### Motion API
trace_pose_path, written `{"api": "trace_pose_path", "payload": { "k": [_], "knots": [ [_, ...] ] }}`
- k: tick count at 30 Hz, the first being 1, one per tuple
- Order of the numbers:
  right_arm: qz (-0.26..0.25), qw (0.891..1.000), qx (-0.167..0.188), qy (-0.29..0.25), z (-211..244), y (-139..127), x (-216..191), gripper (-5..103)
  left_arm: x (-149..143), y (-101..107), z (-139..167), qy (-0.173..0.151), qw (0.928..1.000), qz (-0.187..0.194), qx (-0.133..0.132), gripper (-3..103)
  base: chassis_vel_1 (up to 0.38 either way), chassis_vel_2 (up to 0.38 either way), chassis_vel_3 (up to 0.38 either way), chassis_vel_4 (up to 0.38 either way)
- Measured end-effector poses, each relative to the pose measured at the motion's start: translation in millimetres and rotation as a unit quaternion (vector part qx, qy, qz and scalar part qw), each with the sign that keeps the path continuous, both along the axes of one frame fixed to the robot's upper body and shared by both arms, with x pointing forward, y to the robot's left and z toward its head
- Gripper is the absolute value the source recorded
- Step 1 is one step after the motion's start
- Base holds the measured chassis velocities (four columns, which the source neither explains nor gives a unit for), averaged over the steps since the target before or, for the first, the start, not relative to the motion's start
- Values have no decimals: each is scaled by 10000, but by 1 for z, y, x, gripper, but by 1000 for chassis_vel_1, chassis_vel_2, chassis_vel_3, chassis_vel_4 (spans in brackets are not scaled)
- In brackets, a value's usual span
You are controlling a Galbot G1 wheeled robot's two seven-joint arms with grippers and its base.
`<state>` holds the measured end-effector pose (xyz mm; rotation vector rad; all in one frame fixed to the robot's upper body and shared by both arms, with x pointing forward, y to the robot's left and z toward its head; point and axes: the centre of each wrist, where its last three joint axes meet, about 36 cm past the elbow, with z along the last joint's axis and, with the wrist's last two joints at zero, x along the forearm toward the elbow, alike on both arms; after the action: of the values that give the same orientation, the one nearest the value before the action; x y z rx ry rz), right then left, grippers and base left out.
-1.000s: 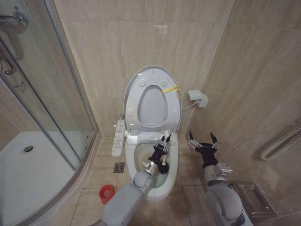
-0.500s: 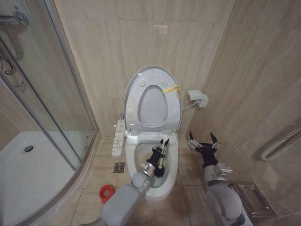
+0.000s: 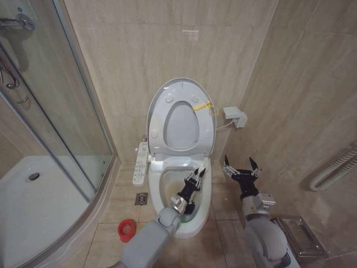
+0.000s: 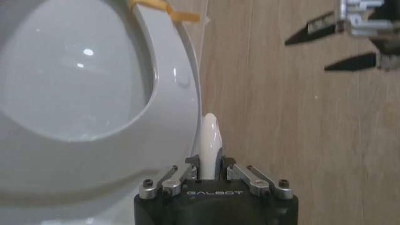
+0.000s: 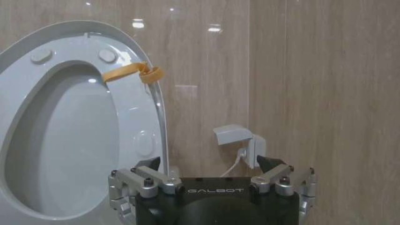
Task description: Open the toilet lid, clean the toilet bowl with a toilet brush, close the toilet lid, and flush.
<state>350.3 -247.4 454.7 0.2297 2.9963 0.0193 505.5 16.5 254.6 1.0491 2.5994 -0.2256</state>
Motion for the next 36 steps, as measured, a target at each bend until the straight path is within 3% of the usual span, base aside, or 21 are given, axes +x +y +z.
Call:
{"api": "trace_pose_path", "payload": {
  "k": [7,13,15,16,19,20,24,29,36],
  "knots": [
    [0,10000,0,0,0,0,0,100,-5,1,-12,59,9999,8,115,21,0,0,0,0],
    [0,10000,0,0,0,0,0,100,-17,19,-24,100,9997,72,203,21,0,0,0,0],
    [0,10000,0,0,0,0,0,100,-26,42,-27,82,9995,155,249,21,0,0,0,0],
    [0,10000,0,0,0,0,0,100,-26,42,-27,82,9995,155,249,21,0,0,0,0],
    [0,10000,0,0,0,0,0,100,-35,73,-26,79,9989,277,365,21,0,0,0,0],
    [0,10000,0,0,0,0,0,100,-35,73,-26,79,9989,277,365,21,0,0,0,0],
    [-1,10000,0,0,0,0,0,100,-52,106,-22,102,9980,403,471,21,0,0,0,0],
    [0,10000,0,0,0,0,0,100,-71,133,-19,84,9975,469,525,21,0,0,0,0],
    [0,10000,0,0,0,0,0,100,-89,153,-20,110,9970,496,591,21,0,0,0,0]
  ]
}}
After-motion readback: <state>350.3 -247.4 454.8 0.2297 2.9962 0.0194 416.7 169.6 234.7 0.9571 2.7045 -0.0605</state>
